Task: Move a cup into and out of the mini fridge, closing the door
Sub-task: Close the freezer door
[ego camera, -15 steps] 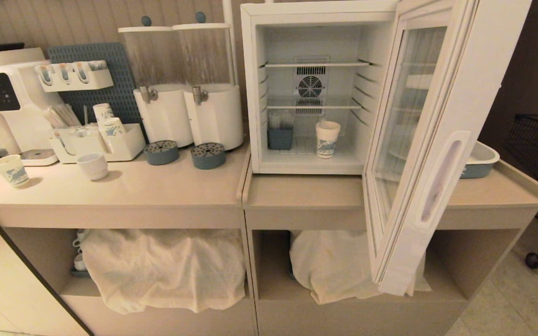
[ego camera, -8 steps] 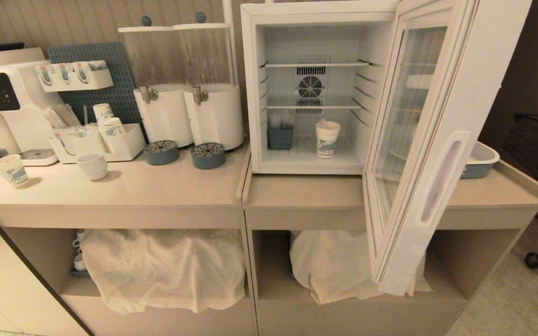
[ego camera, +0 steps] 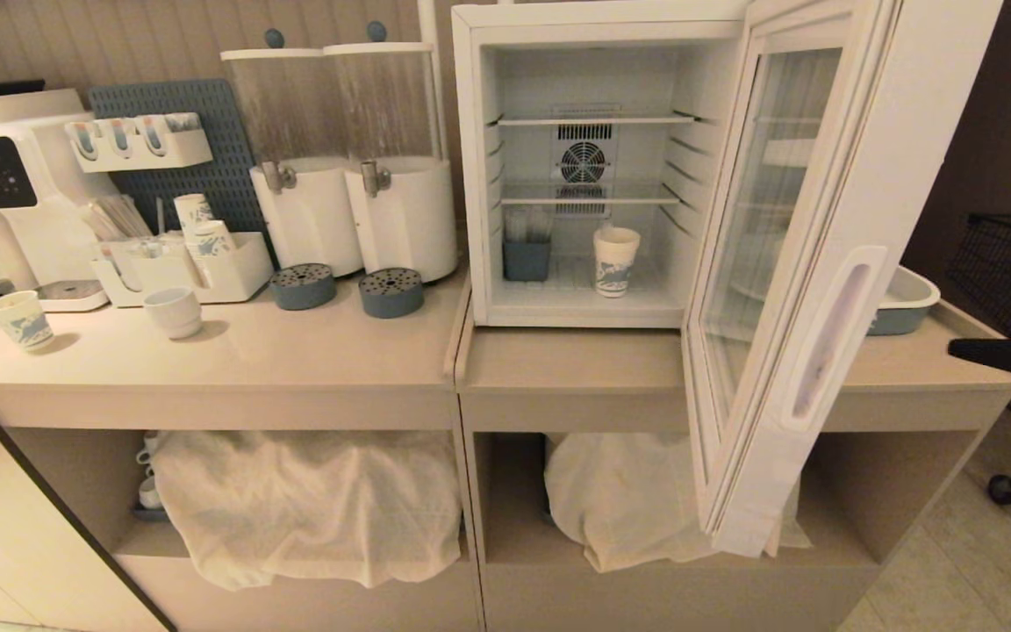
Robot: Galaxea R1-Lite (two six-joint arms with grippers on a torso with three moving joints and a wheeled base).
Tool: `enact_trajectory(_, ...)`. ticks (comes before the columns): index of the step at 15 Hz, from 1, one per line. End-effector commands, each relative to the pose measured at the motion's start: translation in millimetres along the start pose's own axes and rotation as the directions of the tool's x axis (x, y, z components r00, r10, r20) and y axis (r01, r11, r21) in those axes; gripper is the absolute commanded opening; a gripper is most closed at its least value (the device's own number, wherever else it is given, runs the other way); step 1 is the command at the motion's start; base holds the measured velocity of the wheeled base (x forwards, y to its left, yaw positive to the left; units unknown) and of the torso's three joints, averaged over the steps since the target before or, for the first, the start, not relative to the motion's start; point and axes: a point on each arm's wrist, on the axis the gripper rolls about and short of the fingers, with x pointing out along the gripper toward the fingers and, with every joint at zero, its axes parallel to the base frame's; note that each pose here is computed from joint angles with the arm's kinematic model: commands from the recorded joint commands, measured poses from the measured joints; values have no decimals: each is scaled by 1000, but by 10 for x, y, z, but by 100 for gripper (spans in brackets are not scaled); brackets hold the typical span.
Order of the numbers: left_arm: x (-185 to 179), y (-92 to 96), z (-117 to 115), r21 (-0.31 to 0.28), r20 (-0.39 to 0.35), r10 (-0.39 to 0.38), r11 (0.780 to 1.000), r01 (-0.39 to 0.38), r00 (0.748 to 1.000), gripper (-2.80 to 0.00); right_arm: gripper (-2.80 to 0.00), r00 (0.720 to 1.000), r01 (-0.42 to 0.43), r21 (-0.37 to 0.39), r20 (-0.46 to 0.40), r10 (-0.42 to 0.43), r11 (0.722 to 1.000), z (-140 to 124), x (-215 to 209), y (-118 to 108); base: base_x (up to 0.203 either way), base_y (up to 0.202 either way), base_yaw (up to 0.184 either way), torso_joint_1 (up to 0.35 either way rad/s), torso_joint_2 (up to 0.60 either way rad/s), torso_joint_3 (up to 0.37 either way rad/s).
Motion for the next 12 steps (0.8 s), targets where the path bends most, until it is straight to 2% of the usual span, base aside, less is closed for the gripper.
enact_trajectory(1, 12, 1, -51, -1, -18, 1, 1000, -1, 1000, -280, -280, 977, -208, -138, 22, 213, 968, 62, 494, -50, 0, 0, 0, 0, 0, 0)
enact_trajectory(3, 12, 1, -53, -1, -18, 1, 1000, -1, 1000, -280, -280, 960, -268, -216, 23, 279, 939, 178, 770, -10, 0, 0, 0, 0, 0, 0)
enact_trajectory(5, 13, 1, -52, -1, -20, 1, 1000, -1, 1000, -280, -280, 956, -284, -241, 5, 294, 928, 248, 1014, 39, 0, 0, 0, 0, 0, 0)
enact_trajectory(7, 14, 1, -55, -1, -21, 1, 1000, -1, 1000, -280, -280, 952, -297, -220, 1, 305, 929, 321, 1163, 47, 0, 0, 0, 0, 0, 0)
enact_trajectory(8, 13, 1, -54, -1, -20, 1, 1000, -1, 1000, -280, -280, 957, -283, -193, 1, 288, 940, 381, 1242, 88, 0, 0, 0, 0, 0, 0)
enact_trajectory(10, 14, 1, -55, -1, -21, 1, 1000, -1, 1000, -280, -280, 981, -190, -138, 16, 194, 972, 514, 1445, 183, 0, 0, 0, 0, 0, 0)
enact_trajectory(11, 14, 1, -55, -2, -21, 1, 1000, -1, 1000, -280, -280, 994, -89, -91, 52, 94, 992, 609, 1588, 219, 0, 0, 0, 0, 0, 0)
enact_trajectory(12, 13, 1, -51, -2, -20, 1, 1000, -1, 1000, -280, -280, 993, 14, -42, 118, -9, 999, 748, 1792, 215, 0, 0, 0, 0, 0, 0)
